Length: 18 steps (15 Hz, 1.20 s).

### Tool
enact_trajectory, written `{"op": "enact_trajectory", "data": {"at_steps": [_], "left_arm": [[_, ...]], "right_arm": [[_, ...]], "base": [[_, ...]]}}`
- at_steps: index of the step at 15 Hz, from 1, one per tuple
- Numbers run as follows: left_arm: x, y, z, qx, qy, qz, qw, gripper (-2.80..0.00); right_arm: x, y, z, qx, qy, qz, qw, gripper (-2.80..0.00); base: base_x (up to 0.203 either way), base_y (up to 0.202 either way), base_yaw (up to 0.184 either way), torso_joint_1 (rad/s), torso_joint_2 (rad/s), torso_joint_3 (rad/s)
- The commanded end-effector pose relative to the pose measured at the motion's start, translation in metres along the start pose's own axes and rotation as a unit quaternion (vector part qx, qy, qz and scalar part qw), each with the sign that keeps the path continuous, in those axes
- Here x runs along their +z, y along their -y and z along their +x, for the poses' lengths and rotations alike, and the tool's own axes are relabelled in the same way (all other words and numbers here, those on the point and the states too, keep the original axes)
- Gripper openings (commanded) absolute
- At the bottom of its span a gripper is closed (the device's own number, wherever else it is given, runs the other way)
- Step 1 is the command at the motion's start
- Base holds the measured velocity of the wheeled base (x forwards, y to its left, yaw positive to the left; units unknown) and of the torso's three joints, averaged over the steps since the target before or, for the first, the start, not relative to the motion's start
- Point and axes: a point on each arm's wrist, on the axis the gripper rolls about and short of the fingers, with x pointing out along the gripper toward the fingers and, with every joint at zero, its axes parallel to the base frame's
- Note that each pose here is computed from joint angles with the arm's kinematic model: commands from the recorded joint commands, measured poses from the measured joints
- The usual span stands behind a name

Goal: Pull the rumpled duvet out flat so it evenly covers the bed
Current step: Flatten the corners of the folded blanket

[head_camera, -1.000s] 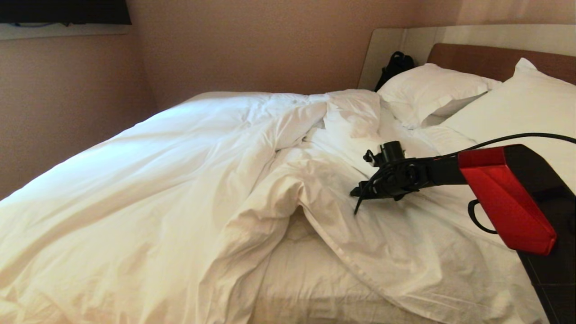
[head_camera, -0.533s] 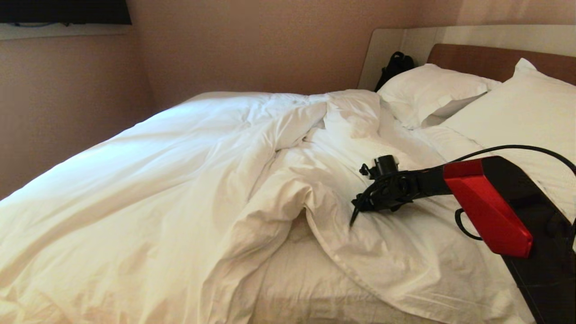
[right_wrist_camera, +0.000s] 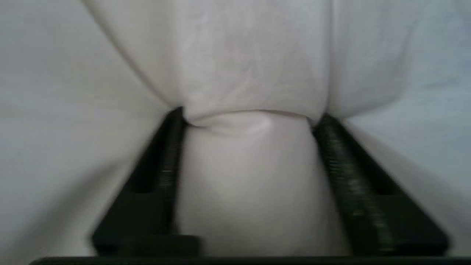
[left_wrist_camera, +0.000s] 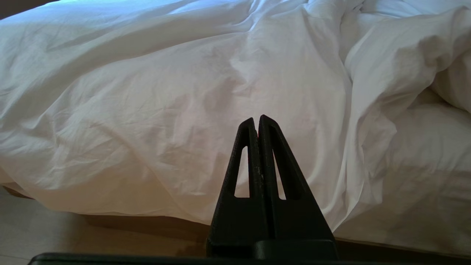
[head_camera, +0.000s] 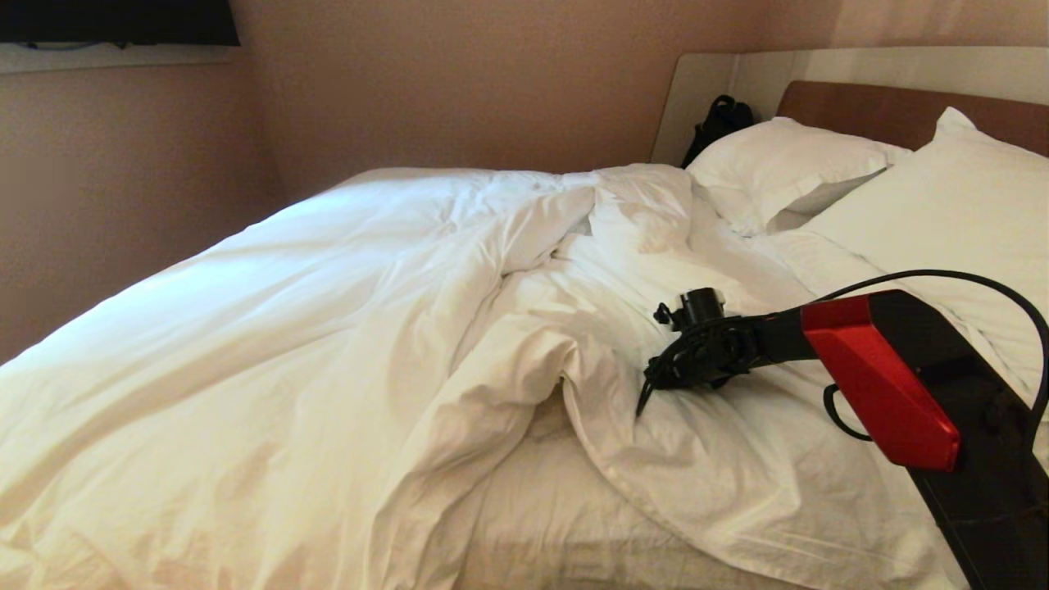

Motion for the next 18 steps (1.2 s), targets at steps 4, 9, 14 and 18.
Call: {"op": "enact_trajectory", "data": {"at_steps": [4, 9, 14, 18], "left_arm": [[0.000, 0.000, 0.000, 0.000, 0.000, -0.001, 1.0000, -2.80], [0.000, 0.000, 0.000, 0.000, 0.000, -0.001, 1.0000, -2.80], [0.000, 0.000, 0.000, 0.000, 0.000, -0.001, 1.0000, -2.80], [0.000, 0.000, 0.000, 0.000, 0.000, -0.001, 1.0000, -2.80]], "right_arm": [[0.006, 0.006, -0.007, -0.002, 0.007, 0.008, 1.000, -2.80], [0.029, 0.015, -0.045, -0.007, 0.039, 0.029, 0.999, -2.80], [0.049, 0.044, -0.104, -0.024, 0.041, 0.049, 0.998, -2.80], [0.044, 0.055, -0.122, -0.030, 0.005, 0.057, 0.998, -2.80]], "base": [[0.000, 0.000, 0.000, 0.000, 0.00, 0.000], [0.000, 0.000, 0.000, 0.000, 0.00, 0.000], [0.000, 0.000, 0.000, 0.000, 0.00, 0.000], [0.000, 0.000, 0.000, 0.000, 0.00, 0.000]]}}
